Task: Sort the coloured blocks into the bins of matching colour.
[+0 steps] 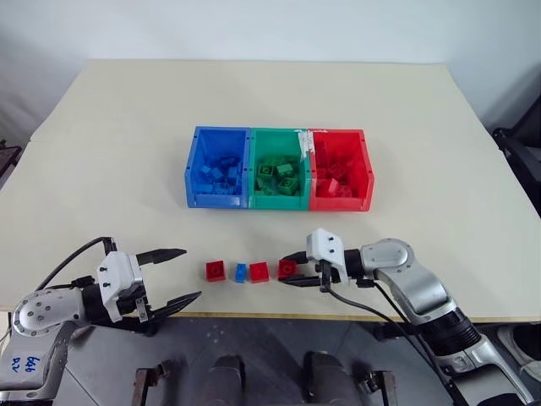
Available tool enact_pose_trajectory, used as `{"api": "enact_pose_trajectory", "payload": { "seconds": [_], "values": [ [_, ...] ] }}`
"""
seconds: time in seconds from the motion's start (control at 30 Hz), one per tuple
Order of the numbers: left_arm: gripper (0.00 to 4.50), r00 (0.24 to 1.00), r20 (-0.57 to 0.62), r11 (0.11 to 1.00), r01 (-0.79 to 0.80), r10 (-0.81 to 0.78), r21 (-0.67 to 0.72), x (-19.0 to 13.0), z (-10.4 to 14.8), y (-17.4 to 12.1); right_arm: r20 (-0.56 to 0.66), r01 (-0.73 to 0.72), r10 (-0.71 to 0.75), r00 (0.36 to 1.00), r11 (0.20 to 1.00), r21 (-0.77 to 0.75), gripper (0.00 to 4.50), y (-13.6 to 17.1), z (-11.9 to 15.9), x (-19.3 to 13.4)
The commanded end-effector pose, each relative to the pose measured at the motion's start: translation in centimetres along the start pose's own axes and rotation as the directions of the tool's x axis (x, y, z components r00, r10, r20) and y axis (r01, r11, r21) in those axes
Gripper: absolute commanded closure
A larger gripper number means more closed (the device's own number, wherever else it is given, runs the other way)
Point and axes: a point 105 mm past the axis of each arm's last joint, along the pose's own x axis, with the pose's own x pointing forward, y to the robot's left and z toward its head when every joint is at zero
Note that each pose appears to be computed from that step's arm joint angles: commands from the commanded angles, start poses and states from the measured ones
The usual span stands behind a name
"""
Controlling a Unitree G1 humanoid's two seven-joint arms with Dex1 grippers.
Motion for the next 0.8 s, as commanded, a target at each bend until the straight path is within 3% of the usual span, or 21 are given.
{"api": "enact_pose_trajectory", "payload": {
  "seconds": [0.03,0.07,0.2,0.43,0.6,0.7,0.73,0.8],
  "values": [
    [0.0,0.997,0.071,1.0,0.007,-0.009,0.024,0.7,2.1,-0.1,0.174,0.089,-0.089,0.981,0.996,0.01,3.02,-1.7,4.1,-2.3],
    [0.0,0.997,0.081,1.0,0.002,-0.004,0.023,0.8,2.4,-0.1,0.205,0.114,-0.115,0.972,0.993,0.02,3.02,-2.2,4.7,-2.8],
    [0.0,0.993,0.093,0.997,-0.078,0.078,-0.005,0.4,2.4,0.6,0.297,0.413,-0.407,0.864,0.91,0.045,3.02,-9.4,8.1,-7.4],
    [0.0,0.988,0.057,0.989,-0.143,0.145,-0.031,-0.7,1.5,0.7,0.263,0.605,-0.604,0.753,0.792,0.086,3.02,-15.5,8.0,-8.8],
    [0.0,0.983,0.045,0.981,-0.173,0.178,-0.092,-1.7,1.1,0.8,0.299,0.568,-0.559,0.773,0.82,0.064,1.45,-15.5,8.4,-7.8],
    [0.0,0.979,0.01,0.971,-0.201,0.204,-0.128,-2.3,0.6,1.2,0.355,0.483,-0.451,0.819,0.876,0.0,0.36,-13.5,9.0,-8.4],
    [0.0,0.978,-0.009,0.97,-0.21,0.21,-0.123,-2.6,0.3,1.4,0.365,0.452,-0.416,0.833,0.892,-0.015,0.11,-12.7,9.0,-8.7],
    [0.0,0.979,-0.032,0.97,-0.204,0.201,-0.129,-3.1,-0.3,1.3,0.337,0.359,-0.324,0.884,0.932,-0.048,0.05,-10.5,8.2,-9.0]
  ]
}}
